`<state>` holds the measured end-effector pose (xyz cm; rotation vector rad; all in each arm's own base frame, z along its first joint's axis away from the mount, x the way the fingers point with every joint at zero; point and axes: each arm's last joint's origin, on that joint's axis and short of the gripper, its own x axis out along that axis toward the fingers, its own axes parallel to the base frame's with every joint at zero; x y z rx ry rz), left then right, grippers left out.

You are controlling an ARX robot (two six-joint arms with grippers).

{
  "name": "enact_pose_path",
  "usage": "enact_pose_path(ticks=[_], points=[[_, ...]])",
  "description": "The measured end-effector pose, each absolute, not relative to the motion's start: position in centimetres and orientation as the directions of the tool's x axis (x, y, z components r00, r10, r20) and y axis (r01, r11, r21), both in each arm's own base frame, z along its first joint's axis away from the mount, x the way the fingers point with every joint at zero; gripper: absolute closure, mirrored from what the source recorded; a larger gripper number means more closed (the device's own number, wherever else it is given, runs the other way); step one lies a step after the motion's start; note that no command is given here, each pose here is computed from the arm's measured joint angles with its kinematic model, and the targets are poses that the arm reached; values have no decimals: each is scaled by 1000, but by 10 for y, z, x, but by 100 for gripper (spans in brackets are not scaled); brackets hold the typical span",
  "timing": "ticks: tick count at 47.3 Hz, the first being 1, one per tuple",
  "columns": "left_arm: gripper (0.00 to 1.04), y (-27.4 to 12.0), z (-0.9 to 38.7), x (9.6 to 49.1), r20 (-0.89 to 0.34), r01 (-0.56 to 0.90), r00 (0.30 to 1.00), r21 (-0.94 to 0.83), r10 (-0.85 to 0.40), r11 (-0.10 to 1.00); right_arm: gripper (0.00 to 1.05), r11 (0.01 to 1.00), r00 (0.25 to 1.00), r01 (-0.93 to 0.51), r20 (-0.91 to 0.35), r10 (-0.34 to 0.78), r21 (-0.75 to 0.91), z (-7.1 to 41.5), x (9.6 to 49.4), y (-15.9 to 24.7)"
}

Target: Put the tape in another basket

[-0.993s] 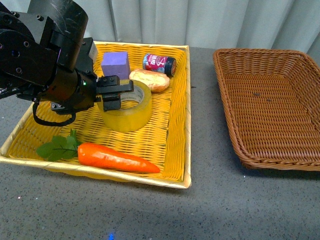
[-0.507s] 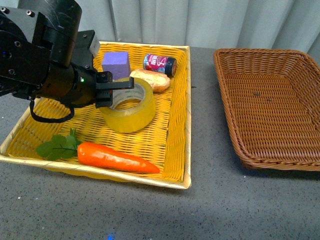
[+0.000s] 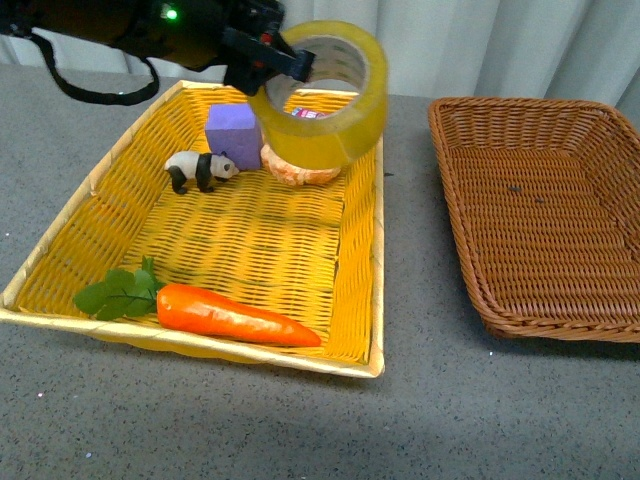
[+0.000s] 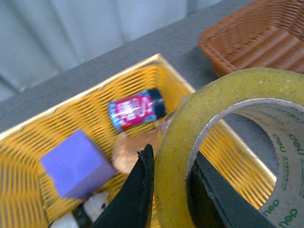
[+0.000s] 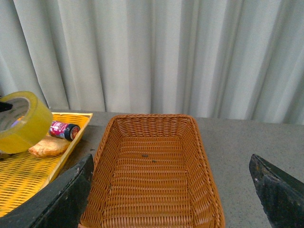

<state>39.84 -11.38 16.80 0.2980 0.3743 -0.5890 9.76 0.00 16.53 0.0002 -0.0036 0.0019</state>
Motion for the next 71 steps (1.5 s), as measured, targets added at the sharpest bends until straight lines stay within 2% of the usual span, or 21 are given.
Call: enact_pose_path(ticks=[12, 21, 63, 65, 68, 71], points=[[88, -167, 184, 391, -390, 758, 652, 350, -650, 550, 9, 1000, 1000, -2, 4, 2, 0, 165, 98, 0], [88, -204, 188, 387, -387, 795, 585, 449, -713, 408, 9, 1000, 1000, -2, 4, 2, 0, 165, 98, 0], [88, -212, 184, 388, -394, 782, 599, 478, -698, 401, 9, 1000, 1000, -2, 4, 2, 0, 165, 98, 0], [88, -212, 184, 388, -394, 782, 599, 478, -698, 401, 9, 999, 1000, 20, -22, -21, -25, 165, 98, 0], [88, -212, 184, 388, -394, 781, 599, 478, -697, 401, 9, 985, 990, 70, -107, -88, -156, 167, 102, 0], [88, -212, 184, 388, -394, 781, 600, 478, -697, 402, 9, 966, 987, 10, -152, -51, -258, 178, 116, 1]])
